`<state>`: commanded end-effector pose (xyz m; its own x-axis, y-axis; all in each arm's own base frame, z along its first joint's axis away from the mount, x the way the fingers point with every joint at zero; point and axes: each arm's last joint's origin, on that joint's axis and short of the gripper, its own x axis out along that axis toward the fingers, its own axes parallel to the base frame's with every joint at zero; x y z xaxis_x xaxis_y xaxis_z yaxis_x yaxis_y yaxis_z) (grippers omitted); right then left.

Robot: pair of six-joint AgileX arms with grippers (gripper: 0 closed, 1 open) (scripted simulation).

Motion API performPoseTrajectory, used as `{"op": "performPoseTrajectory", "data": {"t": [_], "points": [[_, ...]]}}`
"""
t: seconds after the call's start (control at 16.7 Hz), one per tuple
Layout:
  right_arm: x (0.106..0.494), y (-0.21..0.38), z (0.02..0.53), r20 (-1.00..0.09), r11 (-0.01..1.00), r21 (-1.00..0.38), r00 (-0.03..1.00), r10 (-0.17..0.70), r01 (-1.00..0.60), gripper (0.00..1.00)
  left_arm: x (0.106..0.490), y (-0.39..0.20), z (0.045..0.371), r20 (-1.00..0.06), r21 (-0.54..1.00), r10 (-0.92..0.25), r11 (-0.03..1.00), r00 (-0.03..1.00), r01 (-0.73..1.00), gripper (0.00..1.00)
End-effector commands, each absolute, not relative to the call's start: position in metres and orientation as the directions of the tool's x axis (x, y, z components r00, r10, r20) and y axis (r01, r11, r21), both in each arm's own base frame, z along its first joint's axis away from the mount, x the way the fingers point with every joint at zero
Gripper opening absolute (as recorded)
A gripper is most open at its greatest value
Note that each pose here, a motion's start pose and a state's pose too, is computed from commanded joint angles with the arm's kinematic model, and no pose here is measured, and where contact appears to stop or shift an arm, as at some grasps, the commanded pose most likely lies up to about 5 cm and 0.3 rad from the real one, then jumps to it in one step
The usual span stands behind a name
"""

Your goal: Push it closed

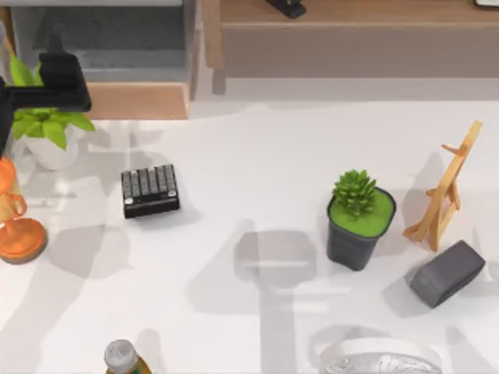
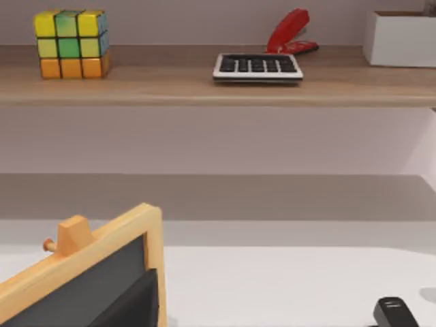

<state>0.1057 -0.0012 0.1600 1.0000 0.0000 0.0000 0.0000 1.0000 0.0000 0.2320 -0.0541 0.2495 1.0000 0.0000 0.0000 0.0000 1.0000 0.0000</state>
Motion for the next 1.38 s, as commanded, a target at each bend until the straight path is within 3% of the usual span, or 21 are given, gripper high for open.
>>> {"op": "performPoseTrajectory", "data": {"t": [0.3, 0.66, 0.84, 1.02, 1.38], "points": [[0.106, -0.001, 0.16, 0.0, 1.0, 0.0, 1.0, 0.0, 0.0, 1.0, 0.238, -0.042, 0.247, 0.021, 0.057, 0.017, 0.998, 1.0, -0.018, 1.0], [0.106, -0.001, 0.16, 0.0, 1.0, 0.0, 1.0, 0.0, 0.0, 1.0, 0.265, 0.024, 0.23, 0.115, 0.403, 0.075, 0.908, 0.991, -0.116, 1.0], [0.106, -0.001, 0.16, 0.0, 1.0, 0.0, 1.0, 0.0, 0.0, 1.0, 0.269, 0.074, 0.213, 0.151, 0.629, 0.108, 0.757, 0.983, -0.179, 1.0], [0.106, -0.001, 0.16, 0.0, 1.0, 0.0, 1.0, 0.0, 0.0, 1.0, 0.259, 0.122, 0.189, 0.16, 0.817, 0.133, 0.538, 0.978, -0.207, 1.0], [0.106, -0.001, 0.16, 0.0, 1.0, 0.0, 1.0, 0.0, 0.0, 1.0, 0.229, 0.176, 0.134, 0.088, 0.985, 0.105, 0.137, 0.991, -0.102, 1.0]]}}
